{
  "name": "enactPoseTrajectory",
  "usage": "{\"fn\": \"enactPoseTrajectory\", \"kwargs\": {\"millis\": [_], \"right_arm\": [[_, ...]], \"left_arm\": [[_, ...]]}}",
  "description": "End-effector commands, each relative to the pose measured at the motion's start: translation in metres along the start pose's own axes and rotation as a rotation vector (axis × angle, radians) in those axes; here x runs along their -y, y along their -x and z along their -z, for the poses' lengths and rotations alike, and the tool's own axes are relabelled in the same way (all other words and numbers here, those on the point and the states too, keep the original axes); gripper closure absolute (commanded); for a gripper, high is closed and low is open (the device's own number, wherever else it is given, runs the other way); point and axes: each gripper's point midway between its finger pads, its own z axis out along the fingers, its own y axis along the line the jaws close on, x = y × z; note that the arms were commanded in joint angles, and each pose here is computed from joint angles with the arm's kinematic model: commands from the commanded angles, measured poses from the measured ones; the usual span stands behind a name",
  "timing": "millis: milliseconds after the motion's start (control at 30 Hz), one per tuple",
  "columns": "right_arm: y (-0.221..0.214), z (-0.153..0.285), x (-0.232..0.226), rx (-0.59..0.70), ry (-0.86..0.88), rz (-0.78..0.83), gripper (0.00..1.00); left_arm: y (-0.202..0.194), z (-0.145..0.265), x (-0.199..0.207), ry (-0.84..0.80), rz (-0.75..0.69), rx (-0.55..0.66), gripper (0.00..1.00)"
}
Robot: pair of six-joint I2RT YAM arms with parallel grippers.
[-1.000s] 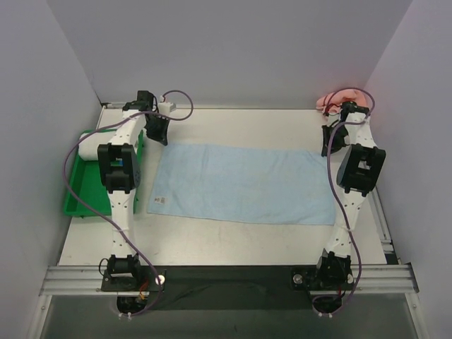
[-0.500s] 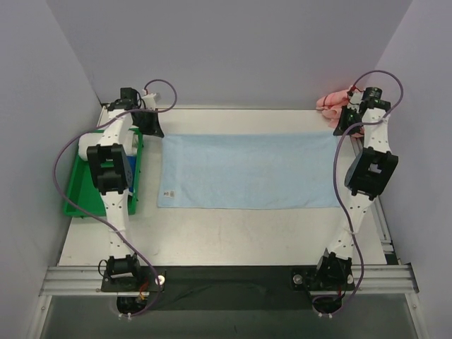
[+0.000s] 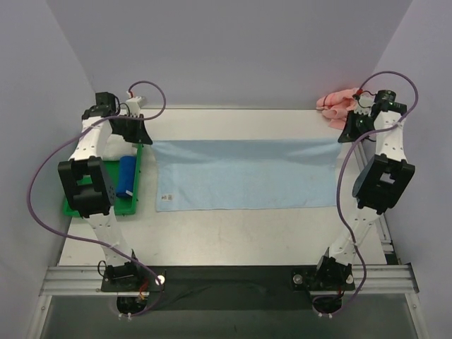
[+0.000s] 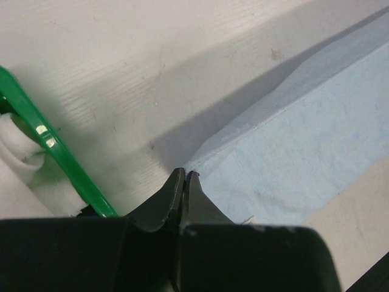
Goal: Roll the towels
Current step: Fold the towel
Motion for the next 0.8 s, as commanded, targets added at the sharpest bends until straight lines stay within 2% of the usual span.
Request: {"fn": "enactPoseTrajectory", "kwargs": {"millis": [0, 233, 400, 500, 600, 767], "right_arm": [[-0.013, 0.041, 0.000, -0.031, 0.007, 0.060, 1.00], [-0.089, 0.047, -0.008, -0.236, 0.067, 0.095, 1.00], [-0.129, 0.020, -0.003, -0.363, 0.096, 0.053, 1.00], [-0.148, -0.002, -0.002, -0.426, 0.114, 0.014, 1.00], [-0.153, -0.015, 0.004, -0.439, 0.094, 0.011, 1.00], [-0.156, -0.020, 0.014, -0.462, 0.053, 0.019, 1.00]], "left_arm": [[-0.016, 0.024, 0.004, -0.033, -0.051, -0.018, 1.00], [-0.081, 0.040, 0.018, -0.069, -0.047, -0.196, 1.00], [-0.153, 0.024, 0.022, -0.082, 0.040, -0.348, 1.00], [-0.176, 0.011, 0.013, -0.046, 0.105, -0.414, 1.00], [-0.187, -0.002, 0.008, -0.035, 0.152, -0.432, 1.00], [-0.172, -0.013, 0.002, -0.002, 0.173, -0.405, 1.00]]}}
